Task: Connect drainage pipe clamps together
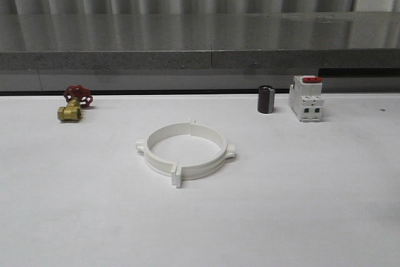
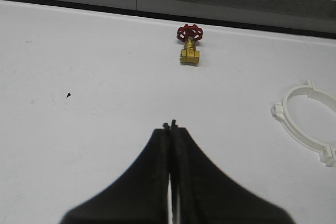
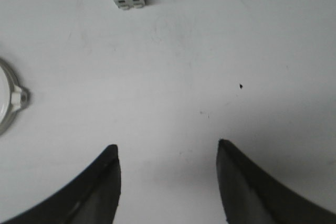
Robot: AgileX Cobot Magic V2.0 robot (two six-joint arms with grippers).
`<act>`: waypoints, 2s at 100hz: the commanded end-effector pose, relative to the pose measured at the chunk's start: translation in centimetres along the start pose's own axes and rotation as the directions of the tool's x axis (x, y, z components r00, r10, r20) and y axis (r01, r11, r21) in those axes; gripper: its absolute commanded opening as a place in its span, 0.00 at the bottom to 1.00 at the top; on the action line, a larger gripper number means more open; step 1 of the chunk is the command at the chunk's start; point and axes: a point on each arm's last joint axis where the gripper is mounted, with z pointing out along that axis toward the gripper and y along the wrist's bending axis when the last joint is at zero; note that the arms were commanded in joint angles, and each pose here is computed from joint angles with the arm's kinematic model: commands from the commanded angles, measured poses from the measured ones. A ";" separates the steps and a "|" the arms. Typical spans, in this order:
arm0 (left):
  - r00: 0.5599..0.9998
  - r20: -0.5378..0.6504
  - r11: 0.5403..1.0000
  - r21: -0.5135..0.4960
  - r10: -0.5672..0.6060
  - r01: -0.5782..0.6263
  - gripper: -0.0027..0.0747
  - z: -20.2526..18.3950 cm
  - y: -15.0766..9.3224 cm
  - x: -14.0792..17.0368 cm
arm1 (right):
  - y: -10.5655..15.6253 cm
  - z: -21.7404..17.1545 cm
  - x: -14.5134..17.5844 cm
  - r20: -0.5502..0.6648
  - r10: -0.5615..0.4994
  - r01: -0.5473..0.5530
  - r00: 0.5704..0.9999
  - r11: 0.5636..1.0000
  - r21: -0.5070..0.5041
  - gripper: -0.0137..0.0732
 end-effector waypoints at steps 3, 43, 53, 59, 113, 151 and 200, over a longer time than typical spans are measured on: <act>0.996 0.087 1.000 0.020 0.000 -0.002 0.01 -0.4 -0.3 -1.3 | -1.3 -2.7 2.3 0.093 -0.004 0.007 0.996 0.999 -0.036 0.65; 0.996 0.087 1.000 0.020 0.000 -0.002 0.01 -0.4 -0.3 -1.3 | -5.3 -8.2 11.4 0.163 -0.009 0.017 0.987 0.999 -0.045 0.58; 0.996 0.087 1.000 0.020 0.000 -0.002 0.01 -0.4 -0.3 -1.3 | -5.7 -9.3 12.3 0.192 0.001 0.010 0.981 0.998 -0.055 0.50; 0.996 0.087 1.000 0.020 0.000 -0.002 0.01 -0.4 -0.3 -1.3 | -5.9 -9.7 12.6 0.208 0.004 0.009 0.978 0.998 -0.060 0.44; 0.996 0.087 1.000 0.020 0.000 -0.002 0.01 -0.4 -0.3 -1.3 | -6.1 -10.0 12.9 0.207 0.006 0.006 0.978 0.998 -0.060 0.08; 0.996 0.087 1.000 0.020 0.000 -0.002 0.01 -0.4 -0.3 -1.3 | -6.2 -10.0 12.8 0.230 -0.005 0.015 0.973 0.999 -0.041 0.08; 0.996 0.087 1.000 0.020 0.000 -0.002 0.01 -0.4 -0.3 -1.3 | -7.6 -5.8 18.0 0.727 0.012 0.082 0.687 0.992 -0.094 0.08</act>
